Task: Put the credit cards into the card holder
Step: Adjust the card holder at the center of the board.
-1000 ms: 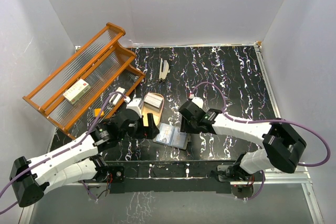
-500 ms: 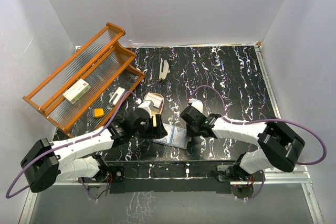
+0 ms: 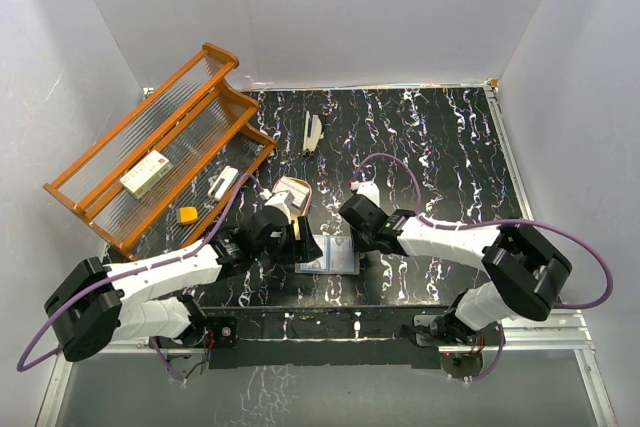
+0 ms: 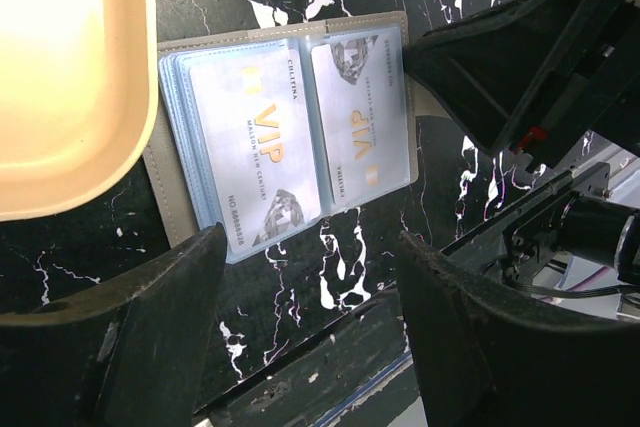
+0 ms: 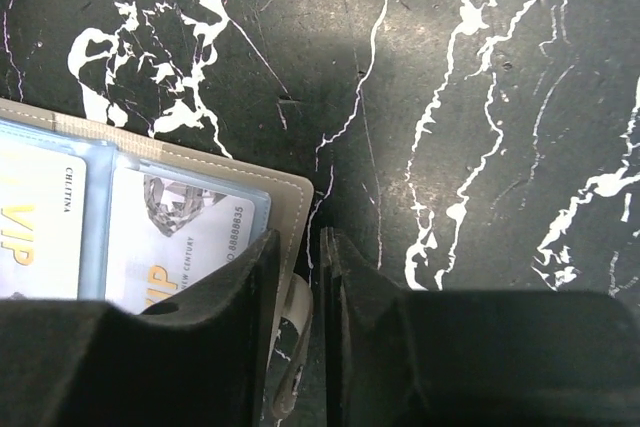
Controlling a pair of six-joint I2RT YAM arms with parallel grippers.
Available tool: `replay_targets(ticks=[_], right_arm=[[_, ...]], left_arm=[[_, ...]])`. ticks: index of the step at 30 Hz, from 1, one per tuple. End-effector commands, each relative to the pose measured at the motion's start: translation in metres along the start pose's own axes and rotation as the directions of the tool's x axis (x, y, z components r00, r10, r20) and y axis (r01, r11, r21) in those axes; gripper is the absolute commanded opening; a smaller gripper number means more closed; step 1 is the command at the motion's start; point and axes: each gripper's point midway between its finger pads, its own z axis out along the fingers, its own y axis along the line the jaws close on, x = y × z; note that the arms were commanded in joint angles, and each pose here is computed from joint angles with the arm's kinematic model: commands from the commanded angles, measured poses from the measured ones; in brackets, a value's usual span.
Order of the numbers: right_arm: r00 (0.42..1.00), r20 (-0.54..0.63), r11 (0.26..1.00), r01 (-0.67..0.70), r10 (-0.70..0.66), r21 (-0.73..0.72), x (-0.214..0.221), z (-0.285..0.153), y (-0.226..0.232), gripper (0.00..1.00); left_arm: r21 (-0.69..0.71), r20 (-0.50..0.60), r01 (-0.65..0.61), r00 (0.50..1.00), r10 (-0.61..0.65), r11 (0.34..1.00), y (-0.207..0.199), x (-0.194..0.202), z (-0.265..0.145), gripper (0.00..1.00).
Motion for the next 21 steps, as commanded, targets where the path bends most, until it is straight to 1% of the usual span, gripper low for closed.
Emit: replay_targets(ticks=[1,4,8,12,15,21], right_arm=[[0.998,0.036,0.999,-0.046,0.046,-0.014,-0.028,-0.025,0.007,0.24],[0.994,0.053,0.992,-0.094,0.099,-0.084,-0.039,-0.043,0.019,0.26],[0.983,0.068,0.960,-0.149,0.169,-0.237,-0.053,-0.061,0.047,0.24],[0.974,0.047,0.921,-0.194,0.222,-0.337,-0.057,-0.065,0.070,0.22],[0.970,0.028,0.898,-0.211,0.240,-0.386,-0.057,-0.062,0.086,0.21],[0.973,-0.003,0.890,-0.213,0.232,-0.403,-0.052,-0.047,0.104,0.18]], left_arm=[[0.005,0.025,0.018,1.000,-0.018,1.000,-0.001,-0.005,-0.007,0.66],[-0.010,0.052,0.032,0.998,-0.032,0.999,0.002,-0.010,-0.013,0.66],[0.026,0.076,0.065,0.995,-0.067,0.998,0.000,-0.012,-0.020,0.68],[0.053,0.090,0.096,0.991,-0.100,0.994,-0.001,-0.015,-0.028,0.69],[0.060,0.099,0.115,0.988,-0.120,0.992,0.002,-0.017,-0.034,0.70],[0.069,0.105,0.154,0.981,-0.161,0.986,0.010,-0.017,-0.038,0.70]])
